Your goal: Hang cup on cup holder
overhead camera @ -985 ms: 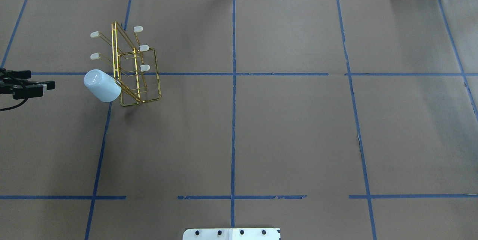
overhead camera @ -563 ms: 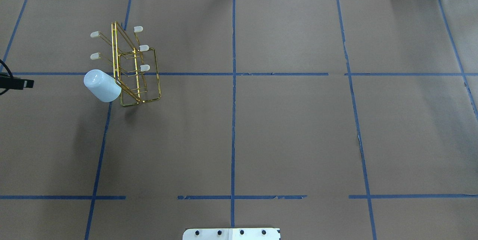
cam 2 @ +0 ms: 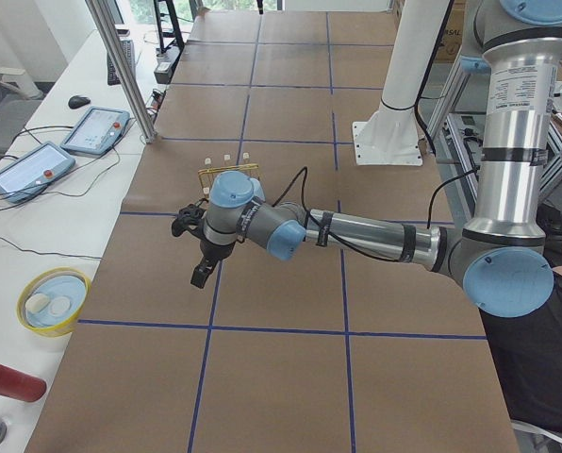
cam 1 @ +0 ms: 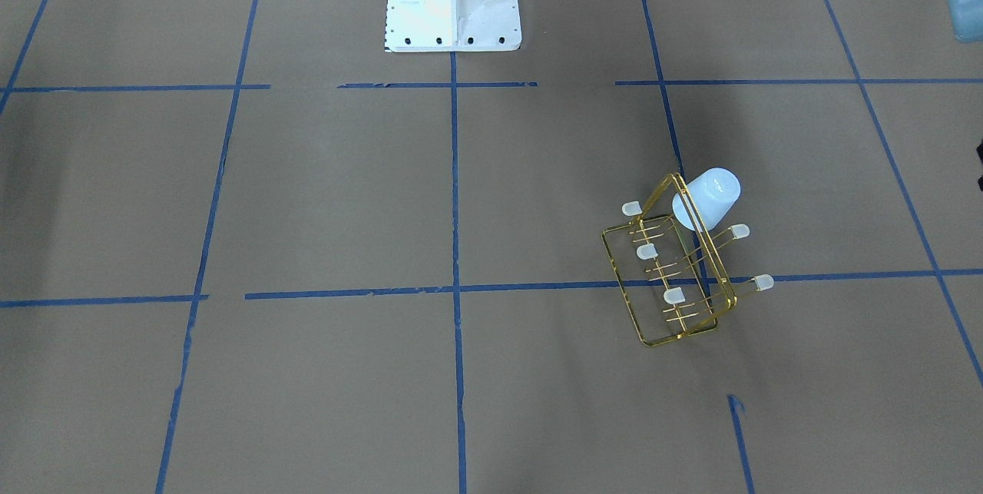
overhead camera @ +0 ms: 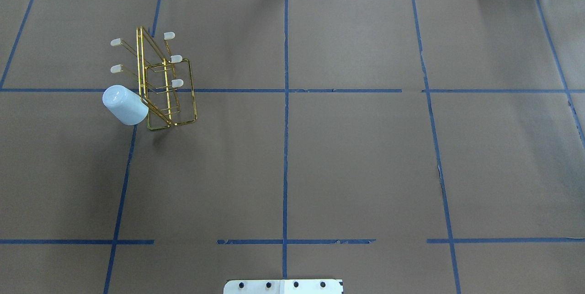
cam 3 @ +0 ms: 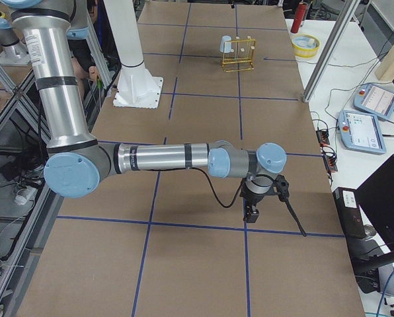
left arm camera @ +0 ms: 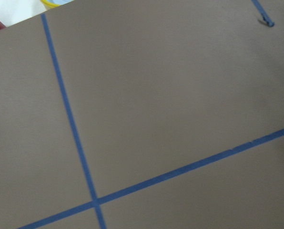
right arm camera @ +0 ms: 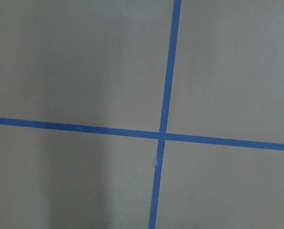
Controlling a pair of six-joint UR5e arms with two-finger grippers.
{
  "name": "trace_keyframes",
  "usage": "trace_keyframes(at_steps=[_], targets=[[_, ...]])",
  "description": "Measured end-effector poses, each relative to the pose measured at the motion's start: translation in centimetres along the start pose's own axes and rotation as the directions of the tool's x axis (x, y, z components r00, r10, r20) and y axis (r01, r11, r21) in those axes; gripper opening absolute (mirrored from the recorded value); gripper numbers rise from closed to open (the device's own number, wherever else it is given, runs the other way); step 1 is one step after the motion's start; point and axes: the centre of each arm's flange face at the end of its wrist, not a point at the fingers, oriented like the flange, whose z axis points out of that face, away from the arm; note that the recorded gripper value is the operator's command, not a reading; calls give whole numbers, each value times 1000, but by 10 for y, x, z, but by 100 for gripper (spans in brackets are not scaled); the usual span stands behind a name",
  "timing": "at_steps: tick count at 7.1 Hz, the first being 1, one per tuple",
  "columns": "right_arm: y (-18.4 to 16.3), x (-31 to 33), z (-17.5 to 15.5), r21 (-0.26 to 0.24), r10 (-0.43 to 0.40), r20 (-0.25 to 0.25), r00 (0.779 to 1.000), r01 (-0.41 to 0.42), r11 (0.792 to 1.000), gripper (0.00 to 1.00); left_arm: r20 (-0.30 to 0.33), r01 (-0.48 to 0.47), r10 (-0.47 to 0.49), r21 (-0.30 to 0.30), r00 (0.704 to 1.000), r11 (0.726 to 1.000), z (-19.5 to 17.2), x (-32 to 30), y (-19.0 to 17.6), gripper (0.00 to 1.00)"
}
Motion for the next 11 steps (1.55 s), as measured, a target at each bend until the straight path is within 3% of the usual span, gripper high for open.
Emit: trace_keyframes(at_steps=[1, 3, 4, 8, 11], targets=[[0, 0, 0, 0, 0, 0, 1000, 0, 1000, 100, -14, 26, -26, -57, 1000, 998, -6, -32, 12, 100], [0, 0, 0, 0, 0, 0, 1000, 0, 1000, 100, -102, 83, -102, -177, 990, 981, 2, -70, 44, 100], [0, 0, 0, 0, 0, 0, 1000, 0, 1000, 100, -131, 104, -134, -208, 982, 972, 6, -77, 52, 100], [0, 0, 0, 0, 0, 0, 1000, 0, 1000, 100, -159, 125, -164, -230, 973, 965, 12, -80, 52, 100], [0, 0, 0, 0, 0, 0, 1000, 0, 1000, 100, -176, 206, -250, -234, 952, 950, 10, -75, 45, 100]])
